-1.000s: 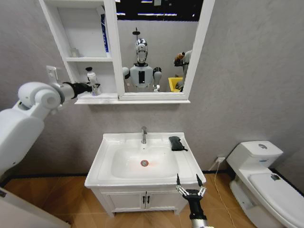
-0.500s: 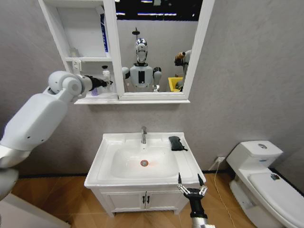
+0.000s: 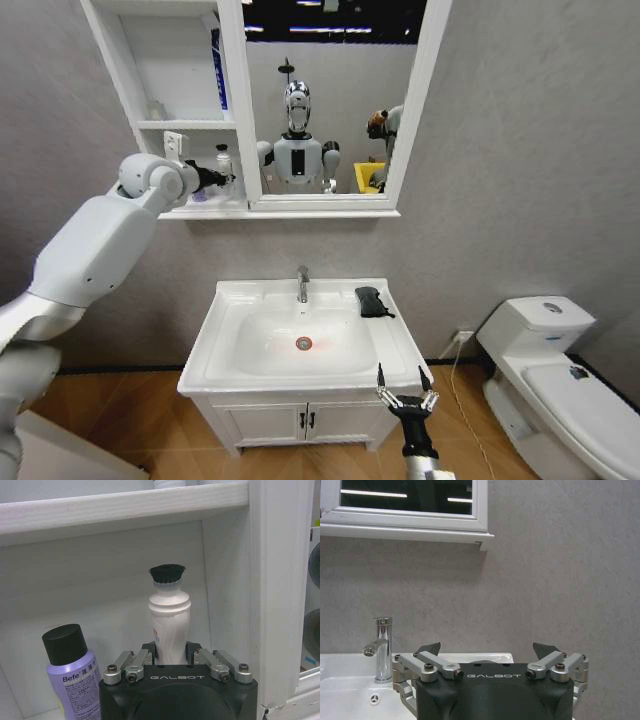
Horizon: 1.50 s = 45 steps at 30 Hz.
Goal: Move facial cleanser and shampoo from washbasin to cabinet, then wipe washbasin with towel.
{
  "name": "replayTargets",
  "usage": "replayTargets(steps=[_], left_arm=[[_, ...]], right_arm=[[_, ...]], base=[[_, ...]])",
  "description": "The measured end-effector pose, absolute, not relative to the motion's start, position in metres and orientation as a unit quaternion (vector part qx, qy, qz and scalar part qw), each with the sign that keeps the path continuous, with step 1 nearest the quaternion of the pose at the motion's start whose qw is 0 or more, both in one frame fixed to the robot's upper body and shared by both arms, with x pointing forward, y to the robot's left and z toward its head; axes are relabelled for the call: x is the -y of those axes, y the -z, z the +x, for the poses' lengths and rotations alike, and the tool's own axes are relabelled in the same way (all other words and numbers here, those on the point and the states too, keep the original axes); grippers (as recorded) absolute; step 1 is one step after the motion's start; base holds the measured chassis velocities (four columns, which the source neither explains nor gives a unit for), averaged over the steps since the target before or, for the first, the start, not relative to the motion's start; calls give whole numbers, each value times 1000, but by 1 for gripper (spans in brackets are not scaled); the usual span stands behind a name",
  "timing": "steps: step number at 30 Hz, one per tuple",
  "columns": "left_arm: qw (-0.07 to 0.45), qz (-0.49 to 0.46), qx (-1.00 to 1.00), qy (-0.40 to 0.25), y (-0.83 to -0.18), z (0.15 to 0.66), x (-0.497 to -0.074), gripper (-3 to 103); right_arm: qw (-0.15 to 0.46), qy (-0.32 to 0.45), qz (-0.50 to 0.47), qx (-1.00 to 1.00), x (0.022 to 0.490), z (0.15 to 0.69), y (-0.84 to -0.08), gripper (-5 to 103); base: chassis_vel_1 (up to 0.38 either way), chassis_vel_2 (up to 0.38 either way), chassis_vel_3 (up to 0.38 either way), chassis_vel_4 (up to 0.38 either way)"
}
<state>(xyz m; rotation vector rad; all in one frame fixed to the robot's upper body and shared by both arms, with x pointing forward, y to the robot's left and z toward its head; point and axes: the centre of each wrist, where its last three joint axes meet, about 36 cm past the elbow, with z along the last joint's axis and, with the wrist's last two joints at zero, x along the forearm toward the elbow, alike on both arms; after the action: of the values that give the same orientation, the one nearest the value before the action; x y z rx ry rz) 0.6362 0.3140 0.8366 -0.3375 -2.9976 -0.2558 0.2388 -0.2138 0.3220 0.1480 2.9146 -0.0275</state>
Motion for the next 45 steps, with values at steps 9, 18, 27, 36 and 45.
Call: replayTargets(steps=[9,18,27,36,45], left_arm=[[61,-90,991,82,-828,637,-316,55],[-6,-112,992,64,-798,562,-359,99],[-76,-91,989,86,-714,481,-341,100],[-17,-26,997,70,-535,357,-354,100],[14,12,998,53,-468,273,-316,100]], right_arm=[[107,10,49,-993,212,235,-321,100],[108,10,44,-993,207,237,-323,100],[108,6,45,-993,204,237,-328,100],[68,16,89,-994,214,243,-346,100],[40,27,110,-993,222,270,-381,100]], base=[[0,0,0,0],[0,0,0,0],[0,0,0,0],[0,0,0,0],[0,0,0,0]])
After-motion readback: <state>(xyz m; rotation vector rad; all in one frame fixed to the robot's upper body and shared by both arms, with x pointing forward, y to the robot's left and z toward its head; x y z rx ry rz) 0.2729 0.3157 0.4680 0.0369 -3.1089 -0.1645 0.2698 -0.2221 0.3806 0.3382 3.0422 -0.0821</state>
